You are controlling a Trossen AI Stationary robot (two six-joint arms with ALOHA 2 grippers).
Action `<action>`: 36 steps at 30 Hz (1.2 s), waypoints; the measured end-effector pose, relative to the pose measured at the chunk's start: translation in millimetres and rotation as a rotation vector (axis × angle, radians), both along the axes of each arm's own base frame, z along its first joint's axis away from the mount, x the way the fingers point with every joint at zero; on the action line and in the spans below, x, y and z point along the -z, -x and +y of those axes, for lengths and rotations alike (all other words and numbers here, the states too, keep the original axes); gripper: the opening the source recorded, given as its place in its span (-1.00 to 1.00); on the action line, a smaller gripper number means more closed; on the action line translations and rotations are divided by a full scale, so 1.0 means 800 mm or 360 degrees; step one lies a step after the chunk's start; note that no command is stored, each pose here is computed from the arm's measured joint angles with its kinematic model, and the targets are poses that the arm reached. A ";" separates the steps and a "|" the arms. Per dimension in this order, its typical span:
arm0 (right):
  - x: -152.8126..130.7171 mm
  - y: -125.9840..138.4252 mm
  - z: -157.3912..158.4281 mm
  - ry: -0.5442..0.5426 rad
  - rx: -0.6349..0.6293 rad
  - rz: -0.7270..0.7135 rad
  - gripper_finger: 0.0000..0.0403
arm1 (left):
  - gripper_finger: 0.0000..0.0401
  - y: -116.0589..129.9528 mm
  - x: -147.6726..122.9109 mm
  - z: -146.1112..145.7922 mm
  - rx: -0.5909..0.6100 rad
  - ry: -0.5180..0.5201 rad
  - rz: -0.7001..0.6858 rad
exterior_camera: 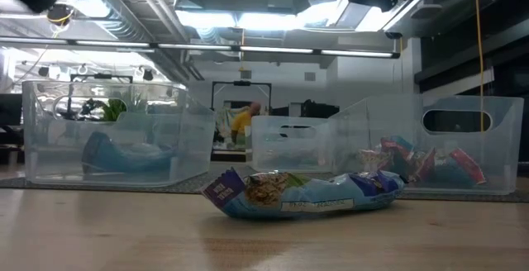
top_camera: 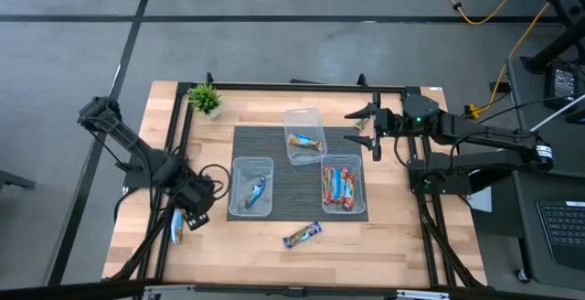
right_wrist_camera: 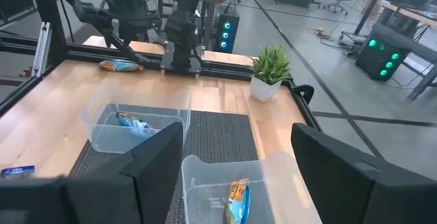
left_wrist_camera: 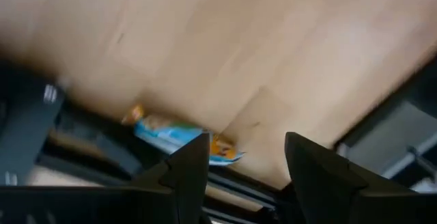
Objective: Pick and place Granola Bars by type
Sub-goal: Put the yellow granola bar into the top transparent bin
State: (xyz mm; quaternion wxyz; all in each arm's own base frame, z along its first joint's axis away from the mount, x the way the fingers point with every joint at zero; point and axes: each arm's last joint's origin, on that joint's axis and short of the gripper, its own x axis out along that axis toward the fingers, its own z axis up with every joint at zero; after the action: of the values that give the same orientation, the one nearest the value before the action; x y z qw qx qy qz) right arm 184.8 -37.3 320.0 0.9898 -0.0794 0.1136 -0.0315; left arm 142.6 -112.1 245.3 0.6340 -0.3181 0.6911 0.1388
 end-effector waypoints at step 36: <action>-0.004 -0.001 0.000 -0.0010 0.0018 -0.0049 0.37 | 0.01 0.044 0.117 -0.066 -0.0446 -0.0082 0.0486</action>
State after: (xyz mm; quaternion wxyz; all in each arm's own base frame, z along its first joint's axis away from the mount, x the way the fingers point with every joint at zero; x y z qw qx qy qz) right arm 185.4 -37.7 322.9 0.9916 -0.0751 0.0987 -0.0379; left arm 107.1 -164.6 151.5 0.5044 -0.3702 0.7243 0.2897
